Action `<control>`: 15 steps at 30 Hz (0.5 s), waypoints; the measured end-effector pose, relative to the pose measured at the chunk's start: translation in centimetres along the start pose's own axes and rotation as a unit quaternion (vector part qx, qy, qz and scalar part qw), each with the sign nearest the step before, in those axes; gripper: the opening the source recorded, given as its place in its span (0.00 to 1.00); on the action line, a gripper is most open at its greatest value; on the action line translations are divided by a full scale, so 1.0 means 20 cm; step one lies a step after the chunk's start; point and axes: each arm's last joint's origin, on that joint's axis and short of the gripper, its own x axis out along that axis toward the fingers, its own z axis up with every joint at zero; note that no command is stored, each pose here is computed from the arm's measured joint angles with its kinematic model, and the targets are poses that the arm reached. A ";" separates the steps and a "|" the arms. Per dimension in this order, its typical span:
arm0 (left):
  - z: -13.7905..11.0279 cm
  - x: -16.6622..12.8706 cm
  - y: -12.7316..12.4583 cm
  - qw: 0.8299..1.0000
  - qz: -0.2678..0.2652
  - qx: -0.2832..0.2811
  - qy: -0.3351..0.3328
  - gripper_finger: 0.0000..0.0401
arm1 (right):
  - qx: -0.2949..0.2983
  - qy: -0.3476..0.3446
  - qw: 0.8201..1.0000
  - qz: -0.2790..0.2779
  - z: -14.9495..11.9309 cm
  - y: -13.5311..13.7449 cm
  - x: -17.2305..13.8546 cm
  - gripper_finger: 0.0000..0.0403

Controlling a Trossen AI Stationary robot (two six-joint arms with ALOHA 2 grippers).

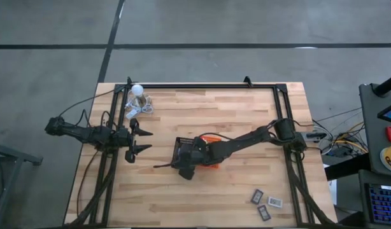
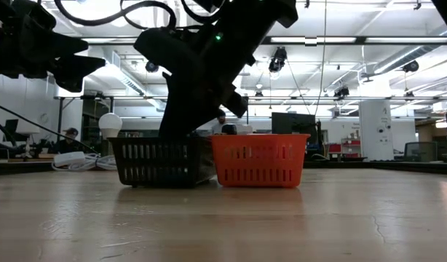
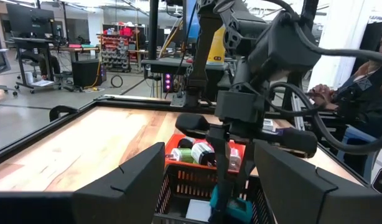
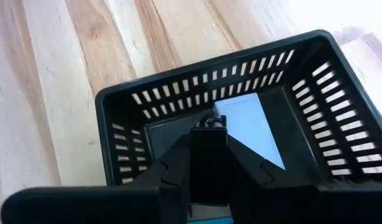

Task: Pick & Place Office items
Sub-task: Put the black timer into the black bin

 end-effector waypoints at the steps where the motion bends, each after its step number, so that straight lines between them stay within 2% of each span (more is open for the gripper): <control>1: 0.00 0.00 0.00 1.000 0.000 0.000 0.000 0.63 | 0.000 -0.001 1.000 0.000 0.00 0.00 0.00 0.16; 6: 0.00 0.00 0.00 1.000 0.000 0.000 0.000 0.63 | -0.001 -0.001 1.000 0.000 0.00 0.00 0.00 0.18; 11: 0.00 0.00 0.00 1.000 0.000 0.000 0.000 0.63 | -0.035 -0.001 0.999 -0.001 0.01 -0.01 0.00 0.24; 15: 0.00 0.00 0.00 1.000 0.000 0.000 0.000 0.63 | -0.036 -0.001 0.999 0.000 0.01 -0.01 0.00 0.27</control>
